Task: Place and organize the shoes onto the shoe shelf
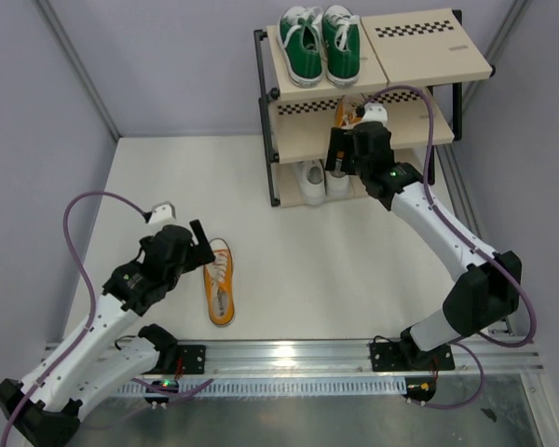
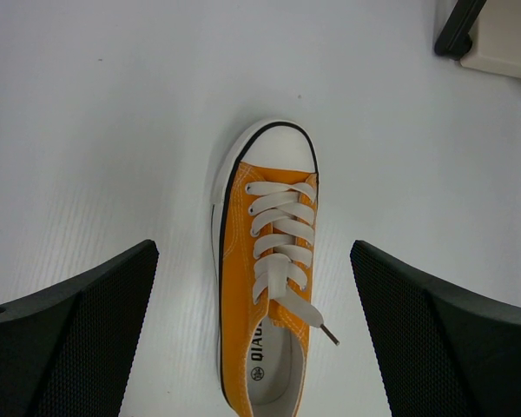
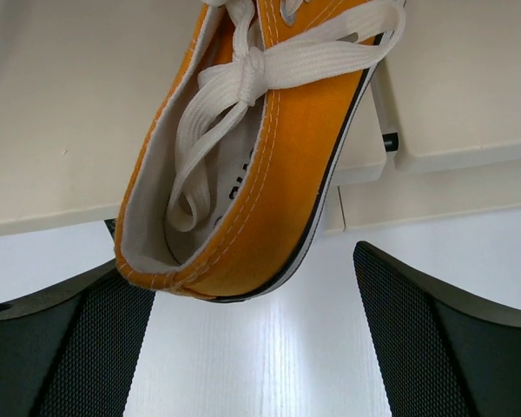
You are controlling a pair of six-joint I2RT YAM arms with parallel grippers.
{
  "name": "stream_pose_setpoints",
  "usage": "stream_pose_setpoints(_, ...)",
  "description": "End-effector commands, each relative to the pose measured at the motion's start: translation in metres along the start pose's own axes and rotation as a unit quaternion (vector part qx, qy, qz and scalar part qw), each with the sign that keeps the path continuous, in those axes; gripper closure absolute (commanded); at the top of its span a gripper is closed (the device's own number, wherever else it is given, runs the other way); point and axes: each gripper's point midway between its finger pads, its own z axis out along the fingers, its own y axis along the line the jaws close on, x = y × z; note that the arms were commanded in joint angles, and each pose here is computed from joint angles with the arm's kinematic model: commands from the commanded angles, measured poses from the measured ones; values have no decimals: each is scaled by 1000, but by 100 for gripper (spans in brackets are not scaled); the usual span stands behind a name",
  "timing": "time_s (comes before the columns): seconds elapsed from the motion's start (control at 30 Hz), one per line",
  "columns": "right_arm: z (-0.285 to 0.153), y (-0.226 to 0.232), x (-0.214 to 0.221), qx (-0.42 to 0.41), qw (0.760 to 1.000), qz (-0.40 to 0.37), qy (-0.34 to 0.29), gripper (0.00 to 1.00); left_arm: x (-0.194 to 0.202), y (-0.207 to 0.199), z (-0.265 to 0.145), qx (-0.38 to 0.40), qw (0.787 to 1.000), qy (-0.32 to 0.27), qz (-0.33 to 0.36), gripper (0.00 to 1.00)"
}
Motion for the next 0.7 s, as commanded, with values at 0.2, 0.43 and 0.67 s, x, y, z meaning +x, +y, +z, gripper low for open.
stream_pose_setpoints(0.2, 10, -7, -33, 36, 998, -5, -51, 6, -7, -2, -1, 6, 1000, -16, -5, 4)
stream_pose_setpoints(0.43, 12, -12, -35, 48, 997, -31, -56, 38, -7, -3, 1, 5, 1000, -14, -3, 3)
stream_pose_setpoints(0.67, 14, 0, -35, 4, 995, -67, -70, 63, -7, -3, 1, 6, 1000, -15, -3, 4)
